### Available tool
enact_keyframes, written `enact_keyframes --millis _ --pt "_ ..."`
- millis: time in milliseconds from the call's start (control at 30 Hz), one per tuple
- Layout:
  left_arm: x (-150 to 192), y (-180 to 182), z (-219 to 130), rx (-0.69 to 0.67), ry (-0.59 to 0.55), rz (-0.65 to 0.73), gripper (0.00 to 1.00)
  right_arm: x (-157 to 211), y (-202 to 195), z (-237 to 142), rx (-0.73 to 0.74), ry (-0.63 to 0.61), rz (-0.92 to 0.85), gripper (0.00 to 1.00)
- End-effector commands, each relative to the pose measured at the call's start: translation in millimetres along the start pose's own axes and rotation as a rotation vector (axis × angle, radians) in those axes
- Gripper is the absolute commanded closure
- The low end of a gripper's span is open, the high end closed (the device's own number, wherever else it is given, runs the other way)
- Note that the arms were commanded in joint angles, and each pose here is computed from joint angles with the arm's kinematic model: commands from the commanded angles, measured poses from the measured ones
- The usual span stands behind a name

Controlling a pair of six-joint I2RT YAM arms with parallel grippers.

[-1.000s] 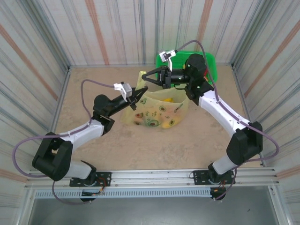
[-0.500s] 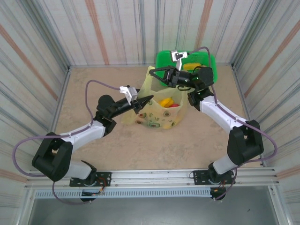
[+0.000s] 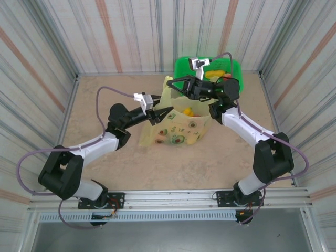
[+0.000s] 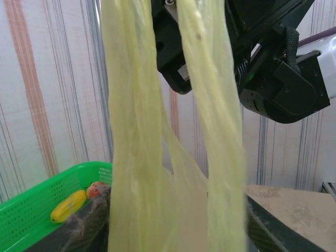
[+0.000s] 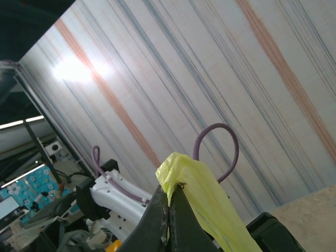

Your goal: Place the fake fruits into the plastic bag and tie a complex knot

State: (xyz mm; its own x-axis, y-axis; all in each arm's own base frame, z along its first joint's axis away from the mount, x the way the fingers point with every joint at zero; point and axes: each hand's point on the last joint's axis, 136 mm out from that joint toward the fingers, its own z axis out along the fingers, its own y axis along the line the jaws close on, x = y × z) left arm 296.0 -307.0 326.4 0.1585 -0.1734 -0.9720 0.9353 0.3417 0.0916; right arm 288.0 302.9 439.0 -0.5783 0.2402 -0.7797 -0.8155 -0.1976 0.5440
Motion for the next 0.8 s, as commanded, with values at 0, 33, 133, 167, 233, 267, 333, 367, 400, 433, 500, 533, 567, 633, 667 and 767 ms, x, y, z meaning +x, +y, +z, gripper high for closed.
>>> enact_keyframes --millis 0,33,133,167,233,267,333,367,400,433,500,533,567,633,667,767 --pt "-18 -16 10 0.070 -0.051 0.016 0.44 4 5 3 -0.005 0.005 -0.064 1.00" --pt "-16 -16 11 0.065 -0.052 0.011 0.44 6 4 4 -0.001 0.007 -0.069 1.00" --pt "-11 -13 12 0.039 -0.050 0.000 0.47 7 4 5 0.008 0.009 -0.079 1.00" --pt "-8 -10 12 0.016 -0.047 -0.004 0.48 7 5 5 0.010 0.004 -0.082 1.00" --pt "-3 -4 10 -0.026 -0.045 -0.004 0.53 5 6 5 0.013 -0.007 -0.088 1.00" --pt "-1 -2 10 -0.036 -0.042 -0.007 0.56 5 6 4 0.016 -0.011 -0.092 1.00" --pt "1 -1 10 -0.039 -0.035 -0.006 0.64 4 7 2 0.027 -0.025 -0.105 1.00" --pt "2 -1 9 -0.046 -0.033 -0.007 0.69 4 5 0 0.038 -0.030 -0.106 1.00" --pt "2 0 8 -0.051 -0.032 -0.005 0.73 4 5 -3 0.052 -0.041 -0.112 1.00" --pt "2 -1 7 -0.050 -0.032 0.002 0.77 3 4 -7 0.067 -0.051 -0.118 1.00" --pt "2 -3 6 -0.045 -0.027 0.009 0.85 2 0 -14 0.099 -0.073 -0.126 1.00" --pt "3 -4 6 -0.040 -0.021 0.011 0.87 1 -1 -18 0.112 -0.082 -0.129 1.00" --pt "4 -6 6 -0.030 -0.015 0.015 0.90 0 -2 -23 0.126 -0.093 -0.135 1.00" --pt "7 -8 5 -0.025 -0.003 0.016 0.95 -1 -4 -30 0.149 -0.106 -0.139 1.00" --pt "7 -8 3 -0.028 -0.001 0.021 0.96 -2 -5 -33 0.160 -0.110 -0.141 1.00" --pt "11 -9 1 -0.032 0.012 0.027 0.99 -1 -7 -41 0.182 -0.120 -0.145 1.00"
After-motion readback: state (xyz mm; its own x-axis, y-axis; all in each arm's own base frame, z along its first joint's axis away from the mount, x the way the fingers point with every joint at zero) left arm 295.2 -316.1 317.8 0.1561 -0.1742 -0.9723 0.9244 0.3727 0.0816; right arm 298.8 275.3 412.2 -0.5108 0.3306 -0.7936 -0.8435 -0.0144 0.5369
